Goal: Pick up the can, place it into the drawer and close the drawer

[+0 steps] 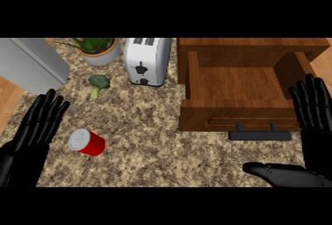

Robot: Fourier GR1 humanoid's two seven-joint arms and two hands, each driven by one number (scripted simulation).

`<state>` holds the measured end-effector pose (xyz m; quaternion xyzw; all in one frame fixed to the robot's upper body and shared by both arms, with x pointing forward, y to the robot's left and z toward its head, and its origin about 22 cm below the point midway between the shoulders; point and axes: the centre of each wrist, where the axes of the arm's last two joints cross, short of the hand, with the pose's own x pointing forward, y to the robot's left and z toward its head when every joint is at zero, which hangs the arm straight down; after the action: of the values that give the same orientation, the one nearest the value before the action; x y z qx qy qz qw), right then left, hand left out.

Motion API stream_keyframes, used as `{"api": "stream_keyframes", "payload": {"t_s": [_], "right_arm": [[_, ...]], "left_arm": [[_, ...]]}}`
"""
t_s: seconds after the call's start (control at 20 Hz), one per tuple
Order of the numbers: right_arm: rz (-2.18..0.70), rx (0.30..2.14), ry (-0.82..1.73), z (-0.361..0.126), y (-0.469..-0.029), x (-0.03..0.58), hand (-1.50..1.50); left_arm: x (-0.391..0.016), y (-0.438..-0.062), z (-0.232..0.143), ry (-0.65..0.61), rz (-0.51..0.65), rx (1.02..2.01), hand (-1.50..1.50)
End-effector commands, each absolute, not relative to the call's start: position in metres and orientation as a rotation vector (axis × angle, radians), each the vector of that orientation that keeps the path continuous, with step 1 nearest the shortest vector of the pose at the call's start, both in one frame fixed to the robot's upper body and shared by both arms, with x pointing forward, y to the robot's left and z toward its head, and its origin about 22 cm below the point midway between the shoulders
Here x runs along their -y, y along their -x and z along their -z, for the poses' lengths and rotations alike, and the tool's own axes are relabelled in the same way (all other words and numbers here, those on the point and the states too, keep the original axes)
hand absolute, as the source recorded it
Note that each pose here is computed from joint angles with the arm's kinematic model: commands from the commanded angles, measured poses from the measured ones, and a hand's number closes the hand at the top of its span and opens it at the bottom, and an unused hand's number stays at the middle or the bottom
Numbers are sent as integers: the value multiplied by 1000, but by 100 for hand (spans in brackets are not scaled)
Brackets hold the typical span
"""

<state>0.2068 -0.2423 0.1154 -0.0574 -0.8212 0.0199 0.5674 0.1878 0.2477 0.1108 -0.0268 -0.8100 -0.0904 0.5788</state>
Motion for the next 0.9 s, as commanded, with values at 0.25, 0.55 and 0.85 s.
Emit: {"api": "stream_keyframes", "payload": {"t_s": [0.25,0.55,0.85], "right_arm": [[4,1767,161,-107,-177,253,-150],[-6,1786,174,-115,-191,280,-150],[11,1797,165,-81,-174,287,-150]], "left_arm": [[-259,-159,-119,11,212,1719,-150],[-246,-145,-138,41,142,1697,-150],[-273,-155,-127,6,112,1656,-150]]}}
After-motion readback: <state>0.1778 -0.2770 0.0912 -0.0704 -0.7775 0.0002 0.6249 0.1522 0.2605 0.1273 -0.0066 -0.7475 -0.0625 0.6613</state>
